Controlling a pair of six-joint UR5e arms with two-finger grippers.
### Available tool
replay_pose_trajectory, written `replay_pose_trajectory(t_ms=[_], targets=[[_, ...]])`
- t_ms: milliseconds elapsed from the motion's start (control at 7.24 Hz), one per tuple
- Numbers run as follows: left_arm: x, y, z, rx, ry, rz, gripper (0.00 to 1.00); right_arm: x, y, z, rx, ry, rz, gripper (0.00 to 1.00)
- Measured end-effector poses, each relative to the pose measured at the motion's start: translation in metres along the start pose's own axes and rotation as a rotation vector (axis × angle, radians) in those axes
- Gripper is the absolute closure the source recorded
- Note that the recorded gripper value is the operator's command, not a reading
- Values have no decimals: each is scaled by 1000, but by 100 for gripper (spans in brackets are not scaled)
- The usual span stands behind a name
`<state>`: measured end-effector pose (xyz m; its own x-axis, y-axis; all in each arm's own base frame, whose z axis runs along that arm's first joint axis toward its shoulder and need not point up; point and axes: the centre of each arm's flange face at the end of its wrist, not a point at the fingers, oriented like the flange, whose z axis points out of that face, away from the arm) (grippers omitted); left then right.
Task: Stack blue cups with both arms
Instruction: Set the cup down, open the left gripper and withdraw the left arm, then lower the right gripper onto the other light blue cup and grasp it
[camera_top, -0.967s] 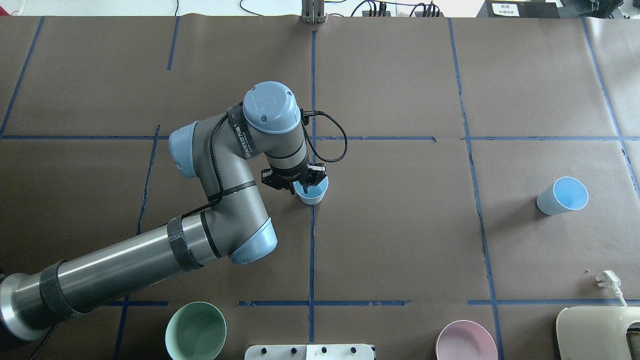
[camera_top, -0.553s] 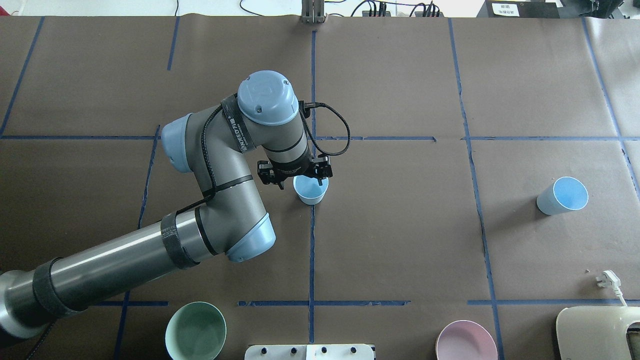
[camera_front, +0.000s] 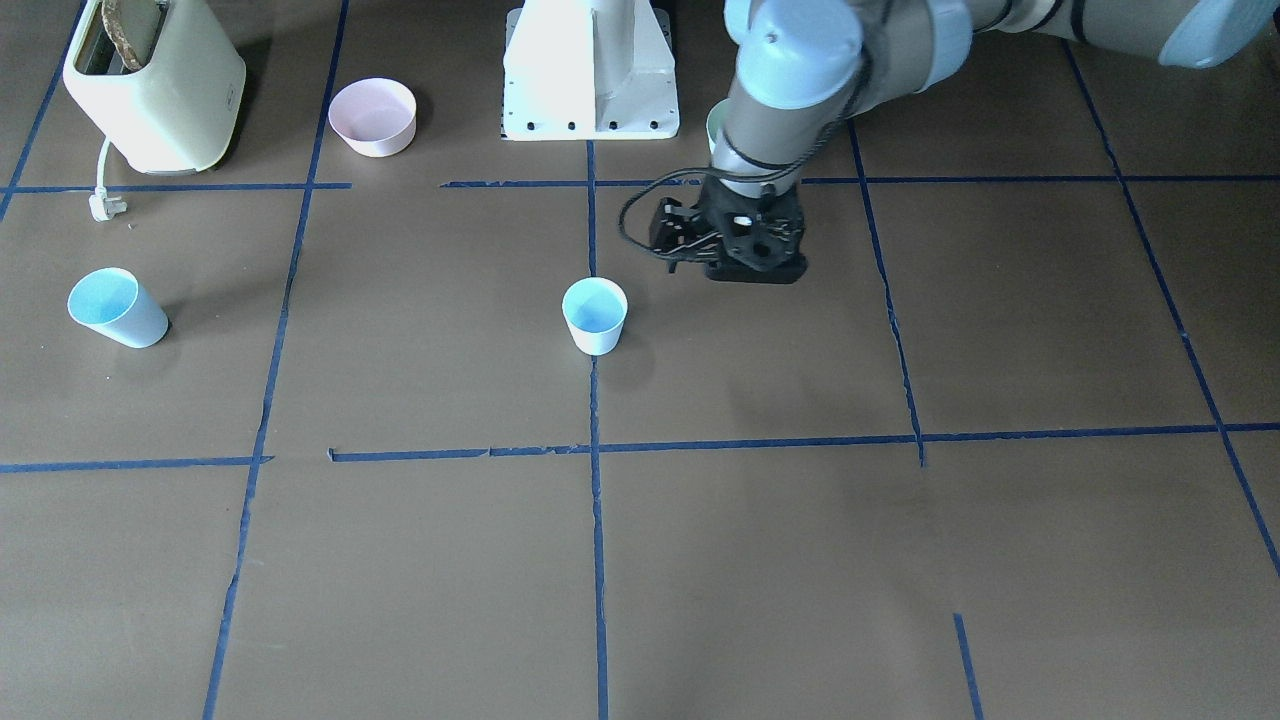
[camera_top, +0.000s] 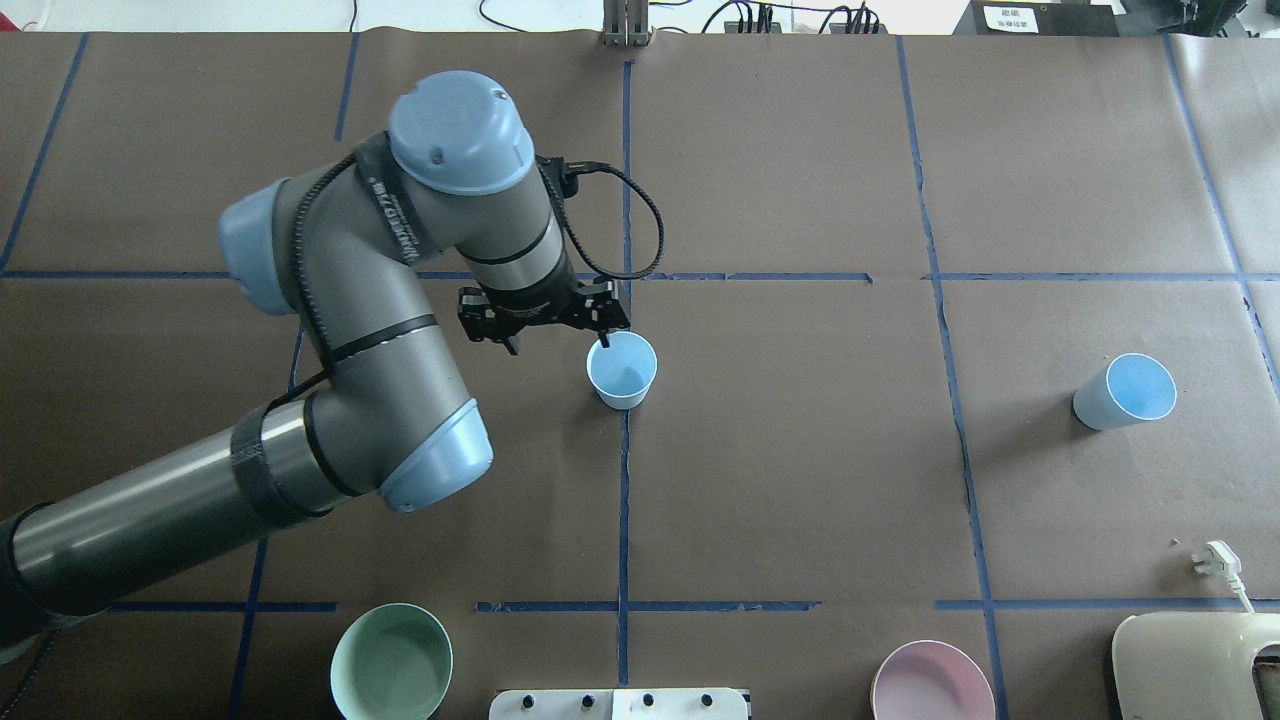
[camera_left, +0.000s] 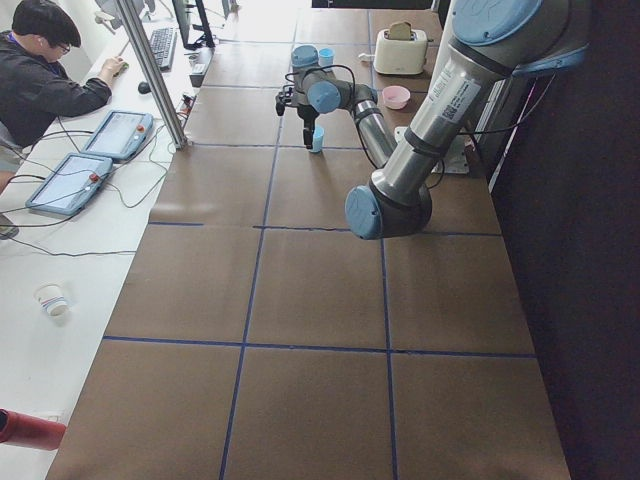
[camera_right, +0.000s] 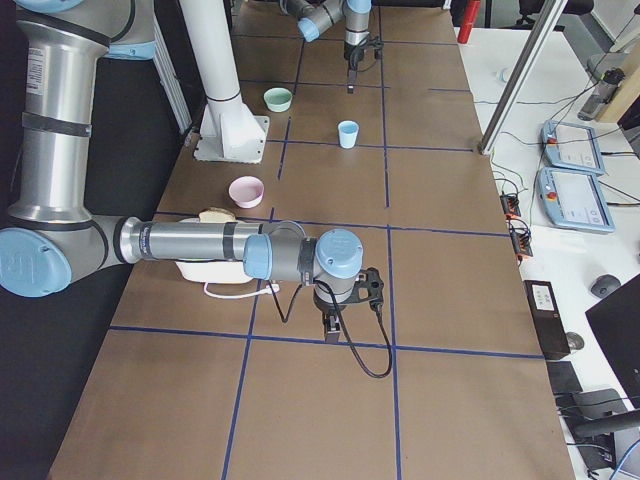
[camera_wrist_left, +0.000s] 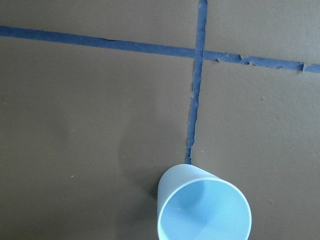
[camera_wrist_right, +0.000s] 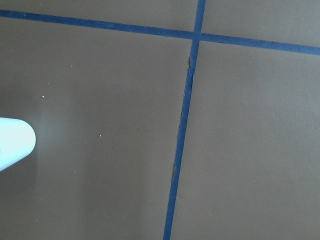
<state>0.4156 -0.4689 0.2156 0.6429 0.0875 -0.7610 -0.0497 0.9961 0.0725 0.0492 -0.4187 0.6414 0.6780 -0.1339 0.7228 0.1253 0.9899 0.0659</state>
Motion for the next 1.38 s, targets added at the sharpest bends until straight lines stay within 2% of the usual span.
replay_pose_trajectory(t_ms=[276,553,691,829,967,1106,1382], targets=[[-152,-8,-22,3,-72,132,0,-3,-2,2,-4,0,-3,0],[-334,-23,-61,-26,-100,205,0,-9,-6,2,-4,0,-6,0],[-427,-24,-80,-35,-92,213,0,-13,-10,1,-3,1,-6,0],[-523,-8,-90,-45,-64,177,0,-17,-13,1,-2,1,-7,0],[-588,25,-89,-53,-41,118,0,-24,-17,0,-1,2,-14,0],[-623,57,-83,-59,-29,75,0,-40,-21,-2,2,3,-23,0],[-641,79,-78,-55,-23,53,0,-76,-23,6,31,-2,-24,0]])
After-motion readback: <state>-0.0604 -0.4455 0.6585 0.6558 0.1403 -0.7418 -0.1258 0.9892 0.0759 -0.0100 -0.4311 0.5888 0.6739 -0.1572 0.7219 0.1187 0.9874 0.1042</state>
